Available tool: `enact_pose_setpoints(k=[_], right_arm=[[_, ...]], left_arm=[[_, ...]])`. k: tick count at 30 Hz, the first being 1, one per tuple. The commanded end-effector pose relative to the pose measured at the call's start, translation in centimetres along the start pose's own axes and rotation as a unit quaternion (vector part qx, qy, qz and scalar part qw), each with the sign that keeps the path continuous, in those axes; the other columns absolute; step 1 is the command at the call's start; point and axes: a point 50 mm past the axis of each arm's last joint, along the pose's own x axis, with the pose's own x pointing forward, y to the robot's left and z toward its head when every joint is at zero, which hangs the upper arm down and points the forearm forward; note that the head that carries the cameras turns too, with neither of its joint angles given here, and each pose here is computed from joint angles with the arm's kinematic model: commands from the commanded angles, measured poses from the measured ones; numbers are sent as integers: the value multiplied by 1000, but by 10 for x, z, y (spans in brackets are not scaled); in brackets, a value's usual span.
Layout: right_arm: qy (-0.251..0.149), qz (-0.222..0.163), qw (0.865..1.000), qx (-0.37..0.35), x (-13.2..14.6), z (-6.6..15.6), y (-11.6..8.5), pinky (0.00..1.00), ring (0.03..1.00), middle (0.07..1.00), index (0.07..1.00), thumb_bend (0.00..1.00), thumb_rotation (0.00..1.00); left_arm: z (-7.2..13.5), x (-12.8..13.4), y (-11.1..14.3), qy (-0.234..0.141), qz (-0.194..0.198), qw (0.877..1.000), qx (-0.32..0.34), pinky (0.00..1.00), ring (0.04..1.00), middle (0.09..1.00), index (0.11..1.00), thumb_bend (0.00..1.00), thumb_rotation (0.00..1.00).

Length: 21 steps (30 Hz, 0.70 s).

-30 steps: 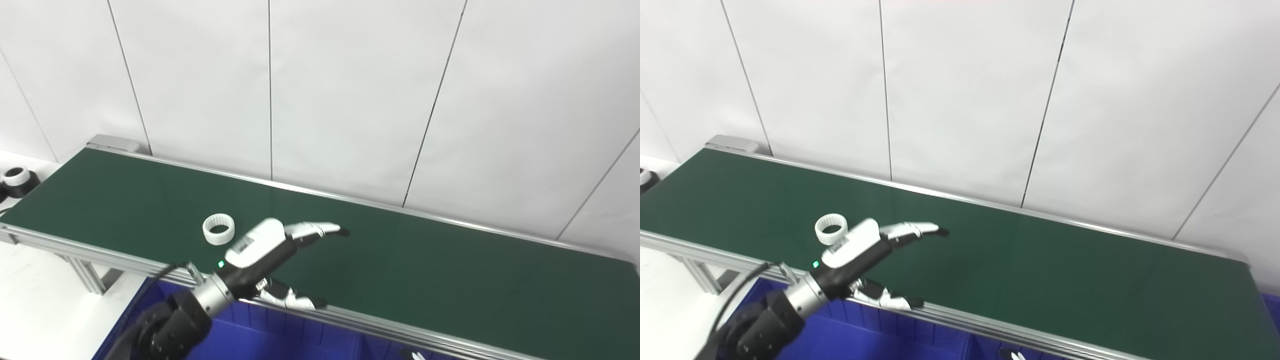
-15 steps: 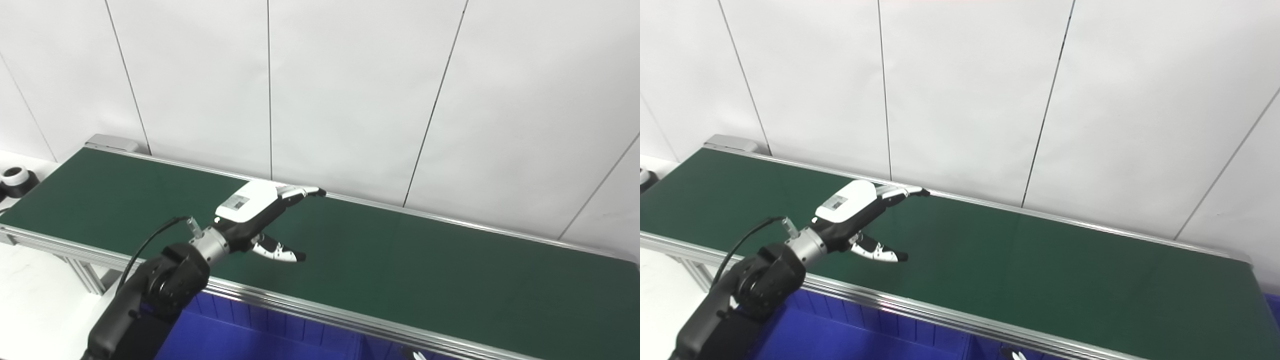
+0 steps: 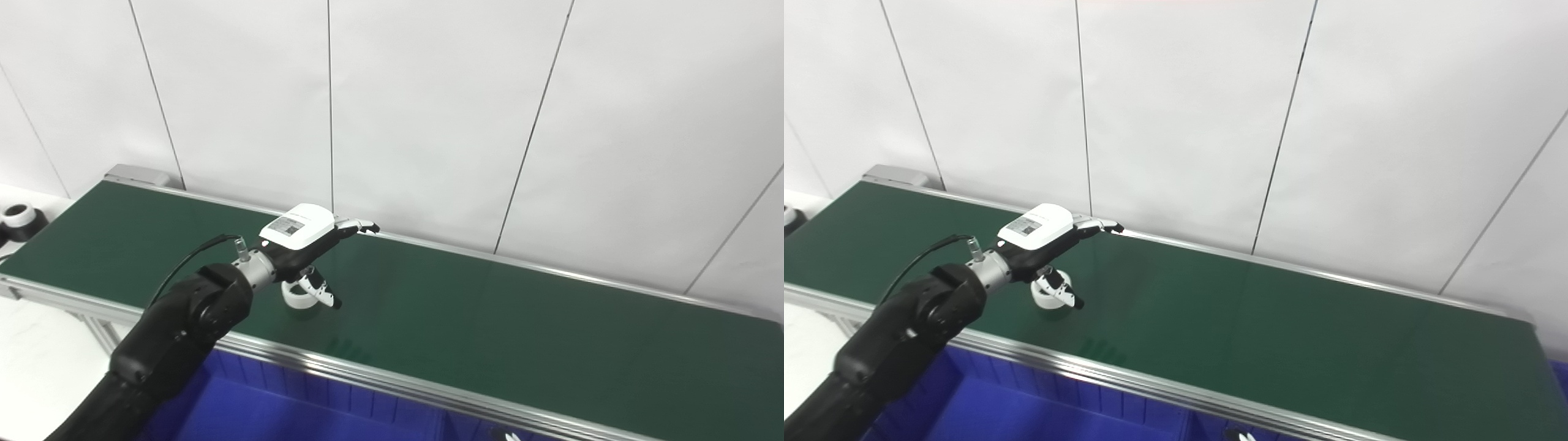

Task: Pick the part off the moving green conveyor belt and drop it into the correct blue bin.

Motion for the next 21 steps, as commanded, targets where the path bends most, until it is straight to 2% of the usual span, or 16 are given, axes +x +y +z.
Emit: enact_pose_setpoints(k=[1, 10, 16, 21], right_arm=[[-28, -17, 999, -1, 1, 9, -8, 869, 946, 974, 950, 343, 953], [-29, -21, 999, 5, 1, 7, -16, 869, 950, 989, 968, 336, 940], [-24, -20, 999, 7, 2, 9, -21, 848, 946, 995, 975, 348, 959], [-23, -23, 999, -4, 0, 9, -24, 846, 947, 987, 969, 361, 955]], left_arm=[[-7, 11, 25, -7, 42, 999, 30, 754, 842, 862, 878, 900, 63], [-17, 20, -4, 12, 15, 999, 39, 791, 863, 884, 894, 876, 71], [-12, 32, -33, 19, -3, 999, 32, 787, 864, 886, 900, 883, 92], [-7, 44, -56, 20, -13, 1000, 20, 794, 860, 876, 885, 915, 54]])
